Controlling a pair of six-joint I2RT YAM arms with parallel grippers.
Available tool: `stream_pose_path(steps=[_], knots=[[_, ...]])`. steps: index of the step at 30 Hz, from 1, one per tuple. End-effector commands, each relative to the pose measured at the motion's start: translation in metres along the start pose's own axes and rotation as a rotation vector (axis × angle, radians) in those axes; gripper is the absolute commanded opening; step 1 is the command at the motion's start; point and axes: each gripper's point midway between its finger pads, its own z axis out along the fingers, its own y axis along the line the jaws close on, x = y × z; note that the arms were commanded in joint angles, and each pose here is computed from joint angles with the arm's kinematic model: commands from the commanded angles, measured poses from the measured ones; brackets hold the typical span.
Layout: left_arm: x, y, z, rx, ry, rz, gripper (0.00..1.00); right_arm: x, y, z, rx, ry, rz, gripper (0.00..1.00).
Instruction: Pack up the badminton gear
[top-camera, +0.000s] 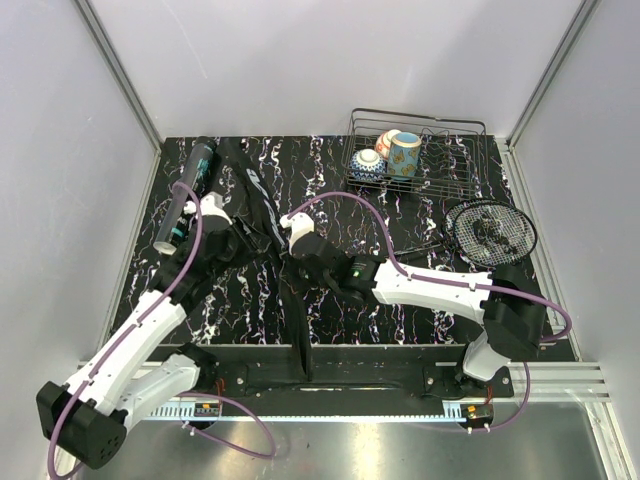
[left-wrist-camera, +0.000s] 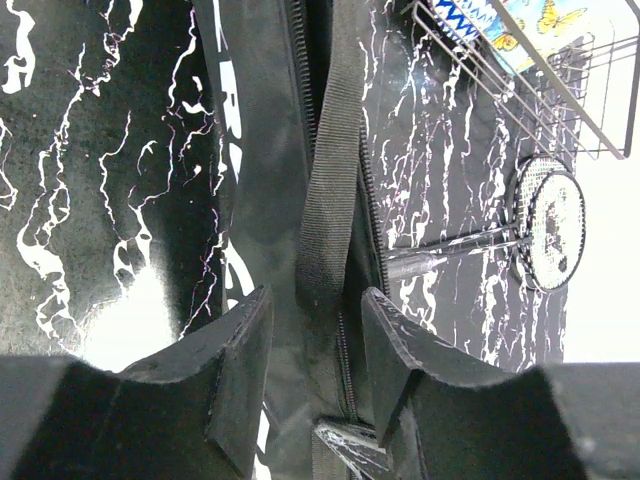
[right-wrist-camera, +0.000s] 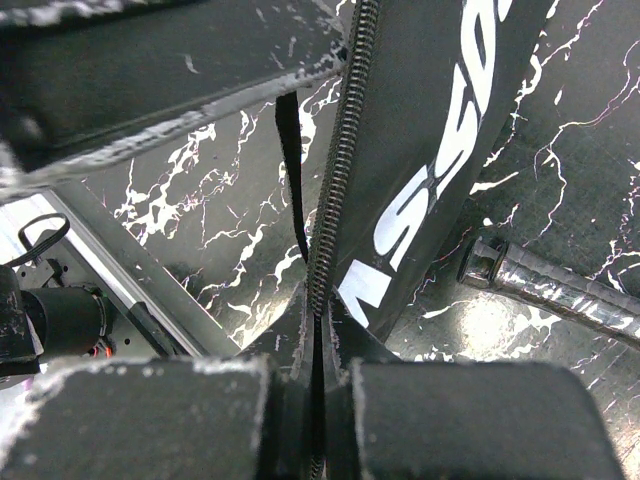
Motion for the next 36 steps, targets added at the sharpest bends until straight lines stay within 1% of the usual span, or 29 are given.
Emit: stream_pose_path(steps=[1, 4, 6, 9, 10, 11, 12, 13, 14, 15, 17, 18, 19, 21, 22, 24, 26, 27, 33, 36], knots=[[-0.010, -0.014, 0.006, 0.039, -0.025, -0.027, 0.44, -0.040, 0.016, -0.017, -0.053, -0.120, 0.021, 0.00], [-0.007, -0.017, 0.014, 0.045, -0.010, -0.032, 0.44, -0.041, 0.016, -0.017, -0.054, -0.119, 0.021, 0.00], [-0.004, -0.017, 0.021, 0.045, 0.006, -0.032, 0.47, -0.039, 0.017, -0.017, -0.061, -0.114, 0.018, 0.00], [0.000, -0.014, 0.033, 0.026, 0.023, -0.015, 0.46, -0.039, 0.017, -0.017, -0.063, -0.113, 0.020, 0.00], [0.001, -0.011, 0.036, 0.013, 0.031, -0.004, 0.42, -0.037, 0.017, -0.017, -0.063, -0.110, 0.019, 0.00], [0.004, -0.007, 0.041, -0.009, 0.045, 0.014, 0.33, -0.037, 0.017, -0.017, -0.062, -0.110, 0.022, 0.00], [-0.005, -0.009, 0.042, -0.012, 0.031, 0.069, 0.25, -0.035, 0.015, -0.016, -0.056, -0.106, 0.020, 0.02], [-0.005, -0.004, 0.041, -0.042, 0.043, 0.103, 0.09, -0.033, 0.012, -0.017, -0.050, -0.101, 0.024, 0.11], [-0.008, 0.000, 0.042, -0.071, 0.046, 0.138, 0.03, -0.032, 0.011, -0.017, -0.047, -0.098, 0.028, 0.28], [-0.017, 0.003, 0.036, -0.111, 0.035, 0.201, 0.00, -0.029, 0.010, -0.017, -0.042, -0.088, 0.033, 0.36], [-0.027, 0.005, 0.031, -0.139, 0.019, 0.261, 0.00, -0.025, 0.003, -0.015, -0.029, -0.072, 0.050, 0.47], [-0.030, 0.004, 0.027, -0.134, 0.030, 0.330, 0.00, -0.022, 0.001, -0.014, -0.020, -0.054, 0.067, 0.59], [-0.029, 0.004, 0.025, -0.136, 0.053, 0.358, 0.00, -0.022, -0.002, -0.013, -0.014, -0.048, 0.077, 0.65], [-0.023, 0.004, 0.019, -0.124, 0.109, 0.415, 0.00, -0.023, -0.010, -0.010, 0.001, -0.039, 0.091, 0.82], [-0.021, 0.003, 0.018, -0.114, 0.125, 0.425, 0.00, -0.023, -0.011, -0.009, 0.002, -0.037, 0.090, 0.84], [-0.008, -0.004, 0.016, -0.052, 0.181, 0.435, 0.00, -0.028, -0.012, -0.006, -0.004, -0.036, 0.082, 0.86], [-0.004, -0.005, 0.013, -0.034, 0.195, 0.424, 0.00, -0.028, -0.015, -0.001, 0.005, -0.020, 0.077, 0.86], [-0.004, -0.006, 0.013, -0.029, 0.189, 0.414, 0.00, -0.035, -0.014, 0.001, -0.001, -0.028, 0.078, 0.86], [-0.007, -0.009, 0.009, -0.019, 0.172, 0.402, 0.00, -0.049, -0.014, 0.018, 0.010, -0.040, 0.078, 0.79], [-0.005, -0.014, 0.006, 0.017, 0.185, 0.416, 0.00, -0.052, -0.029, 0.032, 0.058, -0.036, 0.088, 0.74]])
